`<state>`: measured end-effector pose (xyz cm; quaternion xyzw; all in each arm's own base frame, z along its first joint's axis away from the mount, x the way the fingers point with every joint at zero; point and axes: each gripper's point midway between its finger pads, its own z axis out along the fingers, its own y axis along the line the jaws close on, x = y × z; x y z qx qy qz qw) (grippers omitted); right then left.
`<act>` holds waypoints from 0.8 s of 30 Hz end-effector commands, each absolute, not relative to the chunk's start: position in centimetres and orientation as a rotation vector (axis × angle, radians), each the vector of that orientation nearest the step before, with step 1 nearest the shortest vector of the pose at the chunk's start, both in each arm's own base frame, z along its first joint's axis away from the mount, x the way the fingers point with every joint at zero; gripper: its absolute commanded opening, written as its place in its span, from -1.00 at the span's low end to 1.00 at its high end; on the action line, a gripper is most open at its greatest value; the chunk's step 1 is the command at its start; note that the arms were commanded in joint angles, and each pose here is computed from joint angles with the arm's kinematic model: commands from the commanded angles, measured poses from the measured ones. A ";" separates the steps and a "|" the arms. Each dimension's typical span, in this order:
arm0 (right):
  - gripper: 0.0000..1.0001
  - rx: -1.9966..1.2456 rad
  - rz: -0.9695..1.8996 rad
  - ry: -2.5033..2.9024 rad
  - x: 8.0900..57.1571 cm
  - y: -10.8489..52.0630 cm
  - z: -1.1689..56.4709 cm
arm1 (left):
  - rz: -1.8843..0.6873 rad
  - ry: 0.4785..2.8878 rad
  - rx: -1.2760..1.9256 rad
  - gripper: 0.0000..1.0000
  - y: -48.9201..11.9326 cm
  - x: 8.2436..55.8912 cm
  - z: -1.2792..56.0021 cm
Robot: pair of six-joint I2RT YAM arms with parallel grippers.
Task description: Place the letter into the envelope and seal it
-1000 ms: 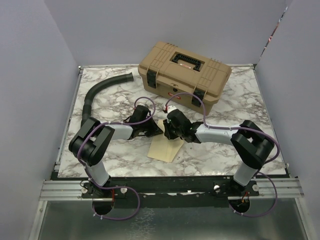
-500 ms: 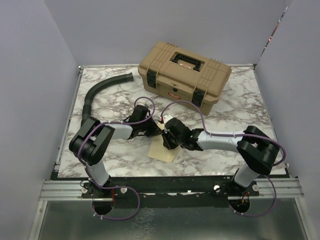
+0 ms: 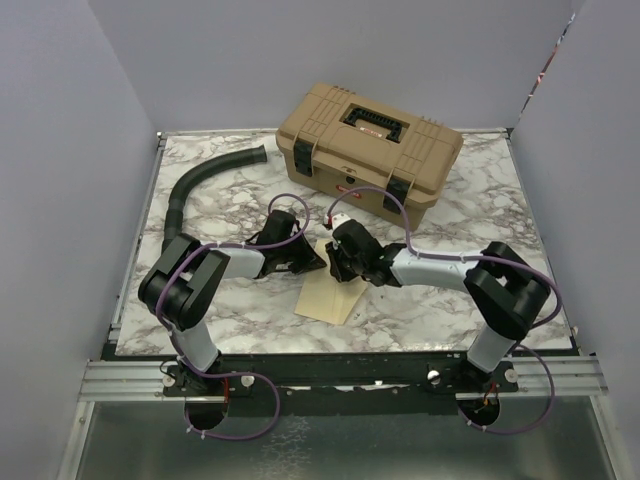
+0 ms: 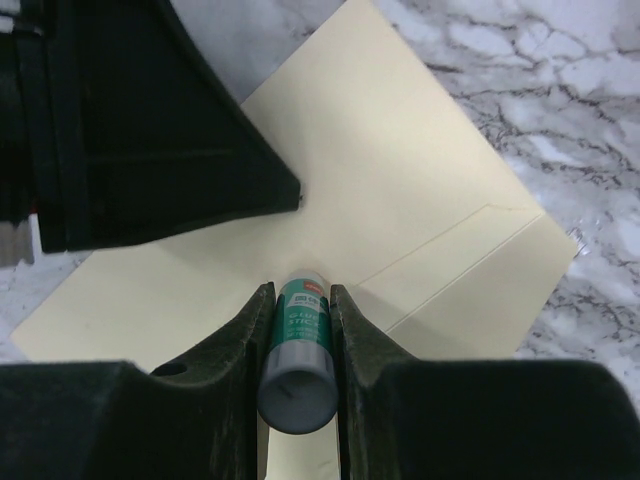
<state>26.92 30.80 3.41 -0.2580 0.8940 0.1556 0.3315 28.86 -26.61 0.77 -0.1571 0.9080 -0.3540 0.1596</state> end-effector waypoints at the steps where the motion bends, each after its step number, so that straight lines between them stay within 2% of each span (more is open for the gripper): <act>1: -0.99 -0.709 0.245 2.405 27.8 28.8 0.6 | -0.437 2.960 -0.538 -1.00 -18.6 21.0 -8.7; 5: -0.99 -0.727 0.290 2.408 27.5 29.6 1.0 | -0.439 2.964 -0.535 -1.00 -18.7 21.1 -8.9; 18: -0.99 -0.829 0.432 2.440 21.3 30.6 2.2 | -0.422 2.977 -0.566 -1.00 -18.2 21.0 -9.4; 24: -0.99 -0.875 0.507 2.413 20.9 31.8 2.4 | -0.421 2.979 -0.568 -1.00 -18.1 20.9 -9.4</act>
